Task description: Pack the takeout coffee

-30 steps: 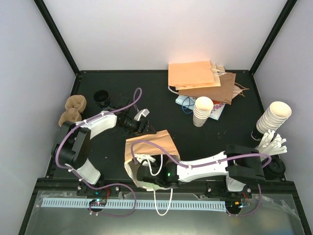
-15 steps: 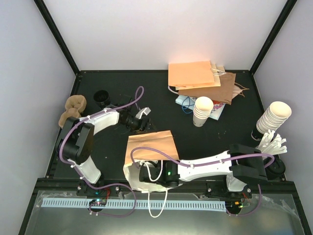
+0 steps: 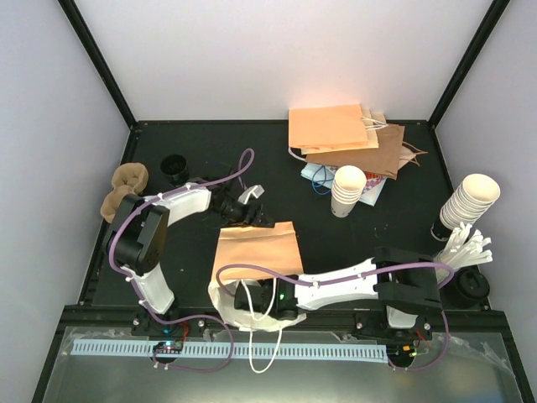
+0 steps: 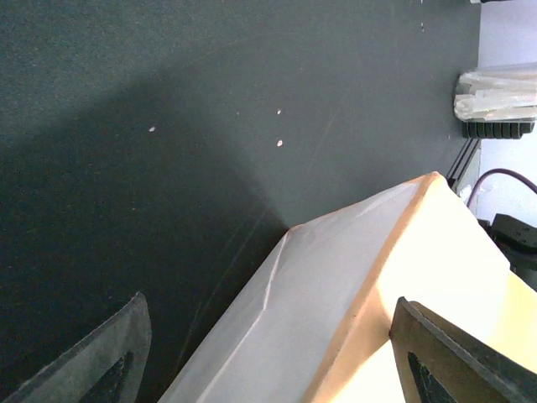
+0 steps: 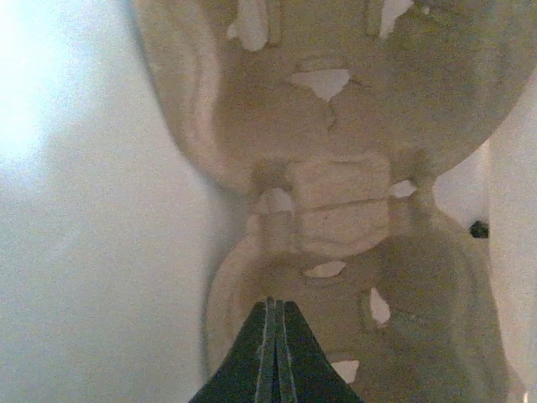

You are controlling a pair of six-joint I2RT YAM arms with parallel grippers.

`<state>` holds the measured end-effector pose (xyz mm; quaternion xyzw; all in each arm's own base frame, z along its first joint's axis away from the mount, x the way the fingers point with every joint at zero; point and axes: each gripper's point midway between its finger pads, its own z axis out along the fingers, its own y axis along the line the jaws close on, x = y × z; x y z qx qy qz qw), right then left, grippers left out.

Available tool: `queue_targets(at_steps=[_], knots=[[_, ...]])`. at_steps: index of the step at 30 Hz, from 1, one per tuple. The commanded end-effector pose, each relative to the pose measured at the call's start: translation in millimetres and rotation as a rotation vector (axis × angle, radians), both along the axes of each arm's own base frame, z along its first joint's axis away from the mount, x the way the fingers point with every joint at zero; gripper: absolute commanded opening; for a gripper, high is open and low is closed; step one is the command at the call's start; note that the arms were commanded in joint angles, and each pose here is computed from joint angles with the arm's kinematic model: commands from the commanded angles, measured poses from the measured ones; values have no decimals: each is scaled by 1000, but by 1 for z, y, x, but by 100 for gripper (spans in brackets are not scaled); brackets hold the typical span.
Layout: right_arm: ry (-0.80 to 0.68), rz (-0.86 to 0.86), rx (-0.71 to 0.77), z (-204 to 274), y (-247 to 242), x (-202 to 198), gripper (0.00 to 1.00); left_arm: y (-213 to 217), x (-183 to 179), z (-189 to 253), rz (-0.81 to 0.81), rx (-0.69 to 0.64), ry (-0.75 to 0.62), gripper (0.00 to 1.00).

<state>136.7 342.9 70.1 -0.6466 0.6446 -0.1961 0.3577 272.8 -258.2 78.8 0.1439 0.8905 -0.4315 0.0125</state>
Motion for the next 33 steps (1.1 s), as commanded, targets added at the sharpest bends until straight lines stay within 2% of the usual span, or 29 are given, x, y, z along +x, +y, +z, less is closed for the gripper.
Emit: queue_targets(at_steps=[1,5,13,23,27,33], knots=[[-47,18,-2,7,12,21,1,-10,-7,1,-45,-9,2,81],[-125,31,-29,13,15,38,1,-12,-13,3,-54,-22,13,80],[-134,74,-81,-4,24,53,2,-15,-24,14,-77,-47,15,80],[-155,34,-176,-35,17,77,1,-12,-33,11,-89,-42,23,80],[-126,14,-130,-20,17,71,1,-11,-29,12,-83,-24,3,80],[-179,13,-80,13,12,48,1,-10,-17,19,-60,10,-45,79]])
